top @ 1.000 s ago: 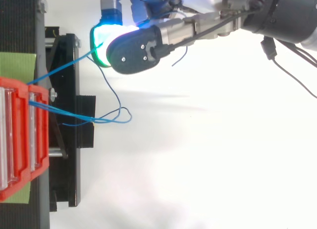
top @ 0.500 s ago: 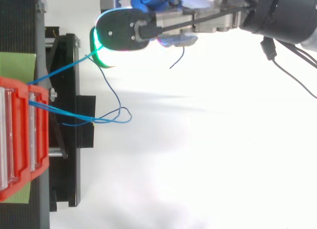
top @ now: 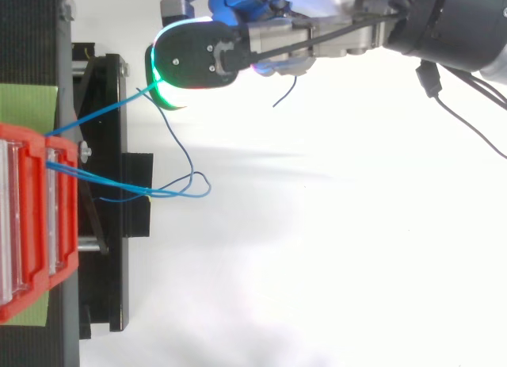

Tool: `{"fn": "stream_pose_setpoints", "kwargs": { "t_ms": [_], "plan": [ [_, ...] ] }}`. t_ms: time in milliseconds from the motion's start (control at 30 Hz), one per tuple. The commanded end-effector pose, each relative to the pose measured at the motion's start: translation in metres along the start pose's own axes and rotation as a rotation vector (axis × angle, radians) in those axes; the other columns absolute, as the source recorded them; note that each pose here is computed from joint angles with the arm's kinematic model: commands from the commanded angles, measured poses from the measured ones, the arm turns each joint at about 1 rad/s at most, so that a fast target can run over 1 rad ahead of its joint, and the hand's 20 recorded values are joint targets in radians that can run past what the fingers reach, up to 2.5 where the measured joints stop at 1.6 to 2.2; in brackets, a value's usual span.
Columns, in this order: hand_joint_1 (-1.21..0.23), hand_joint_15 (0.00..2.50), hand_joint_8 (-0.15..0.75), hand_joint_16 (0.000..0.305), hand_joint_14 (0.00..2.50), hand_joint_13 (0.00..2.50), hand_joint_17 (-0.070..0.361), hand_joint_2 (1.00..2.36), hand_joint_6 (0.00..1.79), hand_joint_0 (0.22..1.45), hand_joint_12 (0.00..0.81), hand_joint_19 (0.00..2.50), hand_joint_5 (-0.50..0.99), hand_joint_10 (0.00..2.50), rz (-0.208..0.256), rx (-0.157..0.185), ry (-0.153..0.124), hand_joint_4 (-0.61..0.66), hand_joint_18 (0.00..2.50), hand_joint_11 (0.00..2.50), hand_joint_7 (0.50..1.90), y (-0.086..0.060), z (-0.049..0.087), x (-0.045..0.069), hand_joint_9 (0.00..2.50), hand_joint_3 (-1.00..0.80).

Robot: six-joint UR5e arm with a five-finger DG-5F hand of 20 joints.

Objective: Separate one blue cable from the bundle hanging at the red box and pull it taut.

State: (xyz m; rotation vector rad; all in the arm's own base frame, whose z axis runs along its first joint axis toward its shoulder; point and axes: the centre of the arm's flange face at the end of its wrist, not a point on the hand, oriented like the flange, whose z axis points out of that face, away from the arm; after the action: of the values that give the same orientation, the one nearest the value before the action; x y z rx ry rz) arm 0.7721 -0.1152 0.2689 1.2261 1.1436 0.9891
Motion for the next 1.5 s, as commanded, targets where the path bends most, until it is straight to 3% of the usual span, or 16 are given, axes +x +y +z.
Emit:
{"fn": "stream_pose_setpoints", "kwargs": {
  "t_ms": [0,367,600,733,1000,1233,1467],
  "plan": [
    [-0.71,1.02,0.279,0.032,2.5,0.83,0.071,1.01,0.93,0.65,0.31,1.83,-0.23,1.73,0.0,0.001,-0.001,0.15,1.25,1.48,1.05,0.0002,-0.0002,0.0001,0.57,-0.35],
    [-0.58,1.02,0.289,0.031,2.5,0.87,0.07,1.0,0.92,0.61,0.307,1.83,-0.23,1.77,-0.001,0.004,0.003,0.17,1.26,1.44,1.05,0.0002,-0.0006,0.0035,0.6,-0.5],
    [-0.55,1.0,0.296,0.032,2.5,0.88,0.073,1.0,0.92,0.57,0.313,1.83,-0.23,1.78,0.001,0.003,0.004,0.17,1.28,1.45,1.04,0.0005,-0.0007,0.0057,0.61,-0.5],
    [-0.58,1.0,0.295,0.03,2.5,0.88,0.069,1.0,0.92,0.62,0.31,1.82,-0.23,1.76,0.0,0.005,0.006,0.17,1.28,1.44,1.05,-0.0006,-0.0005,0.007,0.63,-0.49],
    [-0.66,1.04,0.295,0.03,2.5,0.9,0.069,1.02,0.94,0.63,0.315,1.81,-0.22,1.75,0.002,0.003,0.004,0.11,1.28,1.46,1.12,0.0007,-0.0008,0.0078,0.65,-0.22],
    [-0.75,1.1,0.275,0.032,2.5,0.87,0.072,1.03,0.94,0.67,0.312,1.77,-0.22,1.67,0.003,0.005,0.004,-0.02,1.22,1.51,1.32,-0.001,-0.0007,0.008,0.64,-0.11],
    [-0.76,1.14,0.254,0.033,2.5,0.84,0.074,1.02,0.95,0.71,0.309,1.72,-0.22,1.48,0.004,0.003,0.004,-0.09,1.15,1.59,1.25,-0.0009,-0.0006,0.008,0.65,-0.21]
  ]
}}
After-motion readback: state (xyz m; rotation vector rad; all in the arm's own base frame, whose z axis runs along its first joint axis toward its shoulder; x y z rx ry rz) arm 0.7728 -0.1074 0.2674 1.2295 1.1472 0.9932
